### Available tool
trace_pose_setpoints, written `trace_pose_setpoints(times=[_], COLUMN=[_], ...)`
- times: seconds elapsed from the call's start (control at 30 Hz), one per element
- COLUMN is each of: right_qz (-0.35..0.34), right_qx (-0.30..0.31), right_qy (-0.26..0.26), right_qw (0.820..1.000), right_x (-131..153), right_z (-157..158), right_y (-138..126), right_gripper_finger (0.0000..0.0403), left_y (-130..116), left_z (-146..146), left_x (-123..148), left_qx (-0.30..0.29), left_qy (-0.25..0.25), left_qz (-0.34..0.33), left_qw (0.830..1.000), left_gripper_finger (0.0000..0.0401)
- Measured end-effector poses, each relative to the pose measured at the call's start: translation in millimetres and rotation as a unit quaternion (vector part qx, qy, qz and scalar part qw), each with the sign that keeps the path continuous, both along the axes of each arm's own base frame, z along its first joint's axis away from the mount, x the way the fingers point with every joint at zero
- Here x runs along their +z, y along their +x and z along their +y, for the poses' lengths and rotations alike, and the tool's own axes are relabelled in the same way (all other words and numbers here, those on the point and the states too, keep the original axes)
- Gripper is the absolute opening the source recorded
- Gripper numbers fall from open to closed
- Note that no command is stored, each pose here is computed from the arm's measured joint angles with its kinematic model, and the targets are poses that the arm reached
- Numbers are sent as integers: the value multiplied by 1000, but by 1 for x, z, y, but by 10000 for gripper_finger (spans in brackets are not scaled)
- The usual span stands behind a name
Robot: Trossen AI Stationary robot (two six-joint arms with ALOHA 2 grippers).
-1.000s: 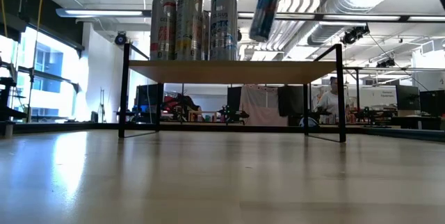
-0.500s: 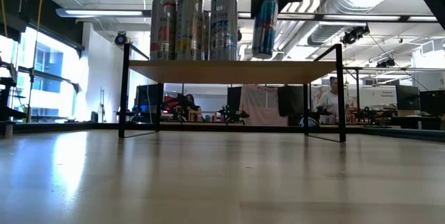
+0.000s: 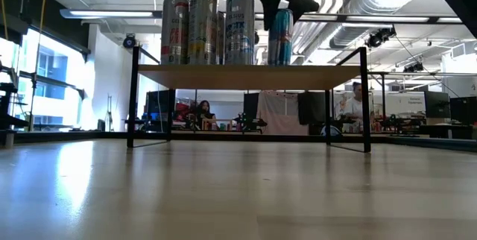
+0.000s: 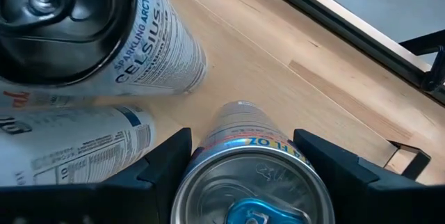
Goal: Place canned beverage on shelf
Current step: Put the top blue soda can on the shelf
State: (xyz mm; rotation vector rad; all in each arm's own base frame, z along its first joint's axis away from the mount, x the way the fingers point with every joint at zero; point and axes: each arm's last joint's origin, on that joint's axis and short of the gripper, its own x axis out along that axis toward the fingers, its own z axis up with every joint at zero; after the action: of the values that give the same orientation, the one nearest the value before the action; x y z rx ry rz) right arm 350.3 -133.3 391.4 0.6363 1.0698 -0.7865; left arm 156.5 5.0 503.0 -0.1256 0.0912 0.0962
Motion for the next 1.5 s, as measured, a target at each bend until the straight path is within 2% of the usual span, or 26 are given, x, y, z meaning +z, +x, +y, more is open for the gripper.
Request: trace_pose_setpoints(times=[0.27, 1.17, 1.5], right_qz=[5, -5, -11], right_qx=[-6, 1, 8], right_qy=[2, 2, 20], right_qw=[1000, 1000, 1000], right_x=[-4, -3, -3], right_z=[-1, -2, -1], right_y=[3, 4, 5], right_gripper_finger=[232, 235, 235], left_y=[0, 0, 0], left_z=[0, 0, 0], left_x=[0, 0, 0], left_qx=[0, 0, 0], left_qy=[-1, -1, -1], left_qz=[0, 0, 0], left_qw=[1000, 1000, 1000], left_gripper_finger=[351, 351, 351])
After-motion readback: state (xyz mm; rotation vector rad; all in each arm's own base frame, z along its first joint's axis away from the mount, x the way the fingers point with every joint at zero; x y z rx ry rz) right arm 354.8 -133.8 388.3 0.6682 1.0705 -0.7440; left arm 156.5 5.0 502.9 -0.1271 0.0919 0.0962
